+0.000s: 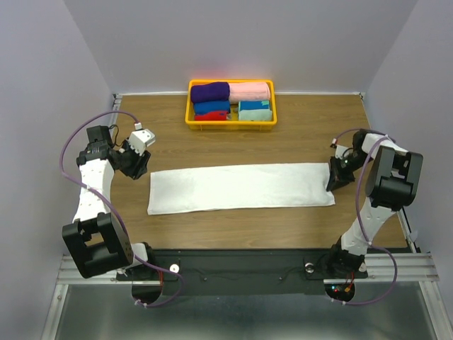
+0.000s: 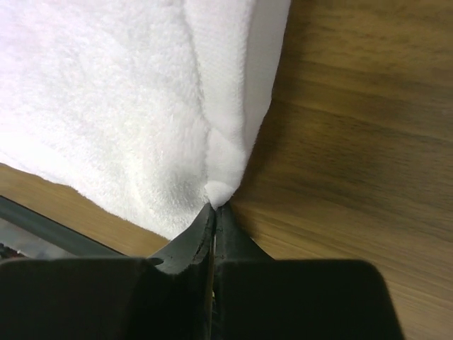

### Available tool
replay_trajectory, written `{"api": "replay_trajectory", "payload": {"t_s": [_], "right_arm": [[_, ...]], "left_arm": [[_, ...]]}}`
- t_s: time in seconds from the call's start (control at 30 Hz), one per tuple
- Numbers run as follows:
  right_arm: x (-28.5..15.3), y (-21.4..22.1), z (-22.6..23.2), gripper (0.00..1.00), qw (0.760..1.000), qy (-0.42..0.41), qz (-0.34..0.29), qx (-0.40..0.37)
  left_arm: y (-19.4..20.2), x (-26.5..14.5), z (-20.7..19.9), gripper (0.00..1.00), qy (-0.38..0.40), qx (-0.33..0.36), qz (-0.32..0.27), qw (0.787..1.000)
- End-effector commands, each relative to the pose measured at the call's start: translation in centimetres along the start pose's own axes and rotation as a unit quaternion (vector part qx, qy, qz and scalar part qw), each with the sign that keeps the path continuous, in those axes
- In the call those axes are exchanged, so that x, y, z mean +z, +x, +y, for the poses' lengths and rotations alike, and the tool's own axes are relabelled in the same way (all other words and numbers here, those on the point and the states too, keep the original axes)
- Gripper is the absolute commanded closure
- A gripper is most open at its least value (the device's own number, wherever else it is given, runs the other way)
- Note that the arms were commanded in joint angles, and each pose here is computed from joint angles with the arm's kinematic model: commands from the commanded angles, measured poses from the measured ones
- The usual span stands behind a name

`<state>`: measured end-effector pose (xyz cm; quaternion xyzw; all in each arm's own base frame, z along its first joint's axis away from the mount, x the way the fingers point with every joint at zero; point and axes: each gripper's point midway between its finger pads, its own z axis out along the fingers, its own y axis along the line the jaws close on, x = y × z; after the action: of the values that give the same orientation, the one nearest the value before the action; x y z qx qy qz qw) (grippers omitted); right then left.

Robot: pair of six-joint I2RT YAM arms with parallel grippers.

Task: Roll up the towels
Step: Fold the towel

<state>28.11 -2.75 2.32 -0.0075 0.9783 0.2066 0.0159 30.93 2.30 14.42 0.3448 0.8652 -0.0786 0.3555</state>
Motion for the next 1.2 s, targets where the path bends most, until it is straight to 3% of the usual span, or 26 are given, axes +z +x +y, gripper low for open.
{"api": "replay_trajectory", "payload": {"t_s": [0.0, 0.1, 0.33, 0.63, 0.93, 0.97, 1.0, 1.03, 1.07, 1.17], "right_arm": [[-3.1, -2.6, 1.6, 0.99, 0.998, -0.01, -0.047, -0.029], [-5.5, -3.6, 3.0, 0.99, 0.996, -0.018, -0.075, -0.044], [-6.4, -3.3, 5.6, 1.0, 0.994, -0.07, -0.068, -0.04], [-5.4, -3.9, 13.9, 0.99, 0.982, -0.138, -0.059, -0.112], [-1.7, -3.6, 21.6, 0.99, 0.969, -0.192, -0.024, -0.151], [-0.7, -3.4, 22.8, 0.99, 0.966, -0.196, -0.016, -0.165], [-0.3, -3.3, 23.5, 0.99, 0.966, -0.202, -0.011, -0.163], [0.7, -3.1, 24.6, 0.99, 0.963, -0.204, -0.005, -0.176], [1.2, -2.9, 25.2, 0.99, 0.962, -0.206, -0.002, -0.18], [3.2, -2.6, 27.1, 0.99, 0.961, -0.206, 0.012, -0.183]], "left_arm": [[-0.7, -0.2, -0.4, 0.45, 0.0, 0.009, -0.021, 1.0], [-1.0, -0.3, -0.4, 0.45, -0.002, 0.009, -0.025, 1.0], [-1.0, -0.1, -0.4, 0.45, 0.002, 0.01, -0.028, 1.0], [-1.0, 0.0, -0.4, 0.45, 0.004, 0.003, -0.026, 1.0], [-1.1, 0.2, 0.3, 0.44, -0.015, -0.038, -0.027, 0.999], [-1.2, 0.2, 0.2, 0.31, -0.014, -0.038, -0.028, 0.999], [-1.2, 0.1, 0.1, 0.25, -0.014, -0.039, -0.029, 0.999], [-1.1, 0.0, 0.0, 0.08, -0.014, -0.039, -0.029, 0.999], [-1.2, -0.1, 0.1, 0.01, -0.017, -0.037, -0.03, 0.999], [-1.4, -0.3, 0.2, 0.01, -0.023, -0.037, -0.034, 0.998]]}}
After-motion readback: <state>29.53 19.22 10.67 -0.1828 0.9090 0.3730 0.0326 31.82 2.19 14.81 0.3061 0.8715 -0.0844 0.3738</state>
